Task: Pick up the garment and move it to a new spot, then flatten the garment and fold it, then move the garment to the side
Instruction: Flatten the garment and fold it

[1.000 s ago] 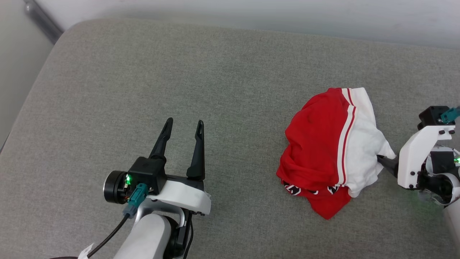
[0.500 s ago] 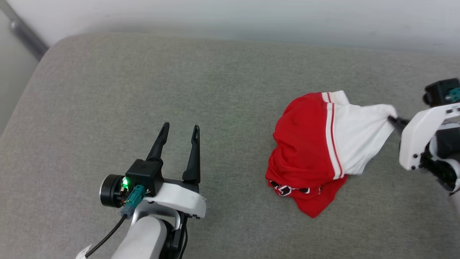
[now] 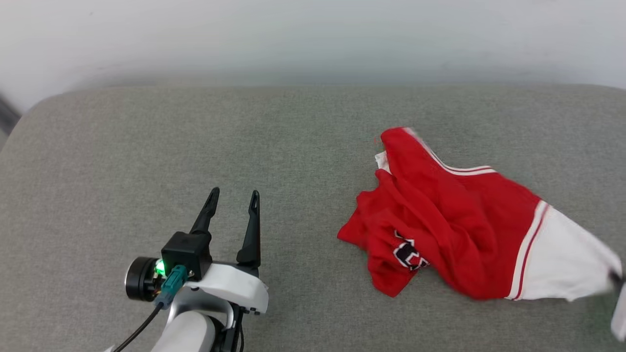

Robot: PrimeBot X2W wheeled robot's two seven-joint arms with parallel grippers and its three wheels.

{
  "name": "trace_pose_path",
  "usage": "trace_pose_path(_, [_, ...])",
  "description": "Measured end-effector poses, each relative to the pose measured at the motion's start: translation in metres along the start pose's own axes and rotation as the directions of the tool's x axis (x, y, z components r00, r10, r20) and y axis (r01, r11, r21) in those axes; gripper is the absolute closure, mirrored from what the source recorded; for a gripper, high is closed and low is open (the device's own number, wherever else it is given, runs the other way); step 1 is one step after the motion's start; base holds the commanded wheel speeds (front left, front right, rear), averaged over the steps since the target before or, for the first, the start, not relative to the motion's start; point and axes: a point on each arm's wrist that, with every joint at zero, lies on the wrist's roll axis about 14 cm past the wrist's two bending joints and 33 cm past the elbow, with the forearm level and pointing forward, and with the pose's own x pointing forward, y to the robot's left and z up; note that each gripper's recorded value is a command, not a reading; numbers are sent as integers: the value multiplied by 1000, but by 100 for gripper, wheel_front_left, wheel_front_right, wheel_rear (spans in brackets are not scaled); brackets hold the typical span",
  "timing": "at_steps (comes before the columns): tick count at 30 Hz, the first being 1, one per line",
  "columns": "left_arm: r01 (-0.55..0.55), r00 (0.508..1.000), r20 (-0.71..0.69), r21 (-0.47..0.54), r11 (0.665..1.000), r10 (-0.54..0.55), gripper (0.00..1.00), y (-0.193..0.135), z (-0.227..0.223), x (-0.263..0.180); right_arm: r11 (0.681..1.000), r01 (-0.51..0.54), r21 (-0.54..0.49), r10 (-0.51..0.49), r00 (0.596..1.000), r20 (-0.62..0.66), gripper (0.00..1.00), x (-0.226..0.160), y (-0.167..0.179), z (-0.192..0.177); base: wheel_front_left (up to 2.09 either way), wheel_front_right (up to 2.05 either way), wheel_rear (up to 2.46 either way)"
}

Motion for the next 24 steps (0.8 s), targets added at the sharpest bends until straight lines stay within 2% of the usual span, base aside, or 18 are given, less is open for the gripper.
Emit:
trace_pose_path(3, [-1, 1000, -12, 1, 1000, 1, 0, -1, -2, -3, 997, 45, 62, -38, 994, -99, 100, -11, -12, -50, 0, 0, 0])
trace_pose_path(4, [-2, 1000, -14, 2, 1000, 2, 0, 0, -2, -4, 996, 50, 77, -41, 992, -119, 91, -14, -12, -61, 0, 0, 0])
trace_pose_path(5, [-4, 1000, -22, 4, 1000, 4, 0, 0, -4, -5, 995, 52, 90, -40, 991, -124, 58, -16, -10, -68, 0, 0, 0])
trace_pose_path(6, [-5, 1000, -26, 5, 1000, 5, 0, 1, -4, -6, 993, 51, 103, -40, 993, -113, 0, -16, -8, -69, 0, 0, 0])
trace_pose_path(10, [-6, 999, -33, 11, 1000, 6, 0, 3, -4, -10, 994, 53, 98, -57, 998, 37, 0, -20, -6, -44, 0, 0, 0])
trace_pose_path(13, [-12, 999, -33, 18, 1000, 12, 0, 5, -3, -14, 995, 61, 77, -75, 977, 202, 0, -28, -5, -13, 0, 0, 0])
trace_pose_path(17, [-27, 999, -42, 24, 999, 28, 0, 10, -2, -24, 998, 41, 44, -55, 916, 397, 0, -42, 12, 25, 0, 0, 0])
trace_pose_path(24, [-48, 997, -61, 40, 998, 51, 0, 18, -2, -40, 997, -69, -34, 76, 807, 586, 0, -66, 72, 61, 0, 0, 0])
